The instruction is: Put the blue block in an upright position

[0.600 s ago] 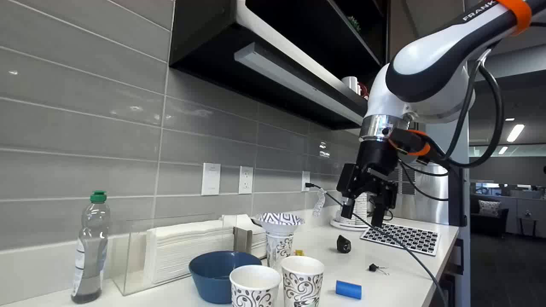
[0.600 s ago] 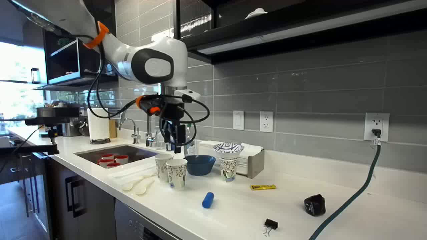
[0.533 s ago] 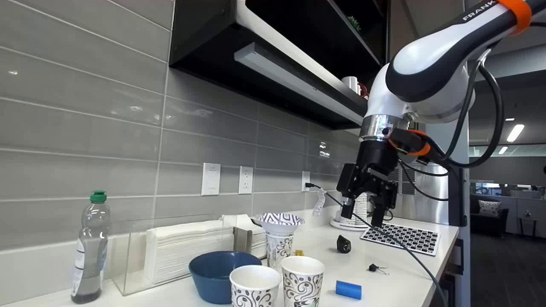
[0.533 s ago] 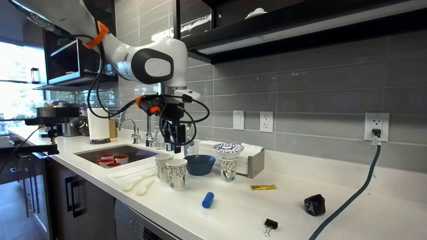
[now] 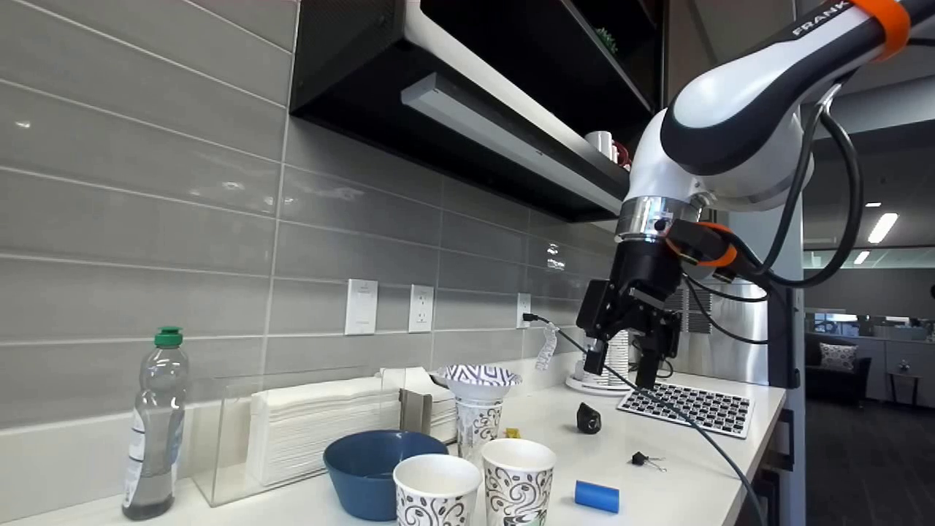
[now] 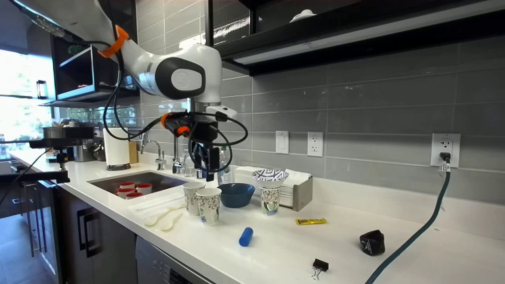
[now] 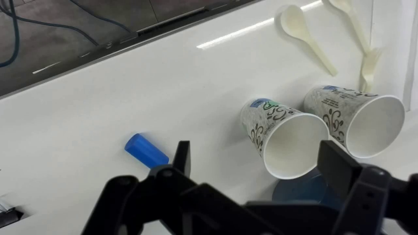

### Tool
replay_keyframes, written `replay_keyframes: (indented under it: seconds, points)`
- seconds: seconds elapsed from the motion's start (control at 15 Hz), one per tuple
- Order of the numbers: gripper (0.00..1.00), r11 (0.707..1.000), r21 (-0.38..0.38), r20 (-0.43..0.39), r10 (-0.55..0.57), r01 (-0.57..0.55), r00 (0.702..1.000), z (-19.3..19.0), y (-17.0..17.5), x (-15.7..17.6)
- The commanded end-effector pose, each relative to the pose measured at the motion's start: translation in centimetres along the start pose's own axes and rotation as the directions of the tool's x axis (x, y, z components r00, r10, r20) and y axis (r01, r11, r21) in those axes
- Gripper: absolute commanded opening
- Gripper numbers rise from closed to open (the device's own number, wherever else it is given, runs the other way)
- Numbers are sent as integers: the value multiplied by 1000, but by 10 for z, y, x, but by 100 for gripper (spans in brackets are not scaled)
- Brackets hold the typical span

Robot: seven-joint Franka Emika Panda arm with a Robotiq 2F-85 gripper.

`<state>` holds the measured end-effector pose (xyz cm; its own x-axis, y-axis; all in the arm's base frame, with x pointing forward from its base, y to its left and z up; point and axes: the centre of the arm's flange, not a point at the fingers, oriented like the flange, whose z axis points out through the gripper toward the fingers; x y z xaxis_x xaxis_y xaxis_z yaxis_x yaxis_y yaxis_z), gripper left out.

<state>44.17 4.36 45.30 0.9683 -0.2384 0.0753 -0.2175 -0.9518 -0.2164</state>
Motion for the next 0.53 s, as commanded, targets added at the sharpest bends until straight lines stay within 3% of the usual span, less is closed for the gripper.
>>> replay_keyframes:
  seconds: [0.0,0.27,0.47]
  points:
    - [100,1000,0,0,0,0,1000,0,0,0]
    - [100,999,19,-10,38,-38,999,24,72,10]
    - [100,996,61,-53,-62,65,997,48,107,17]
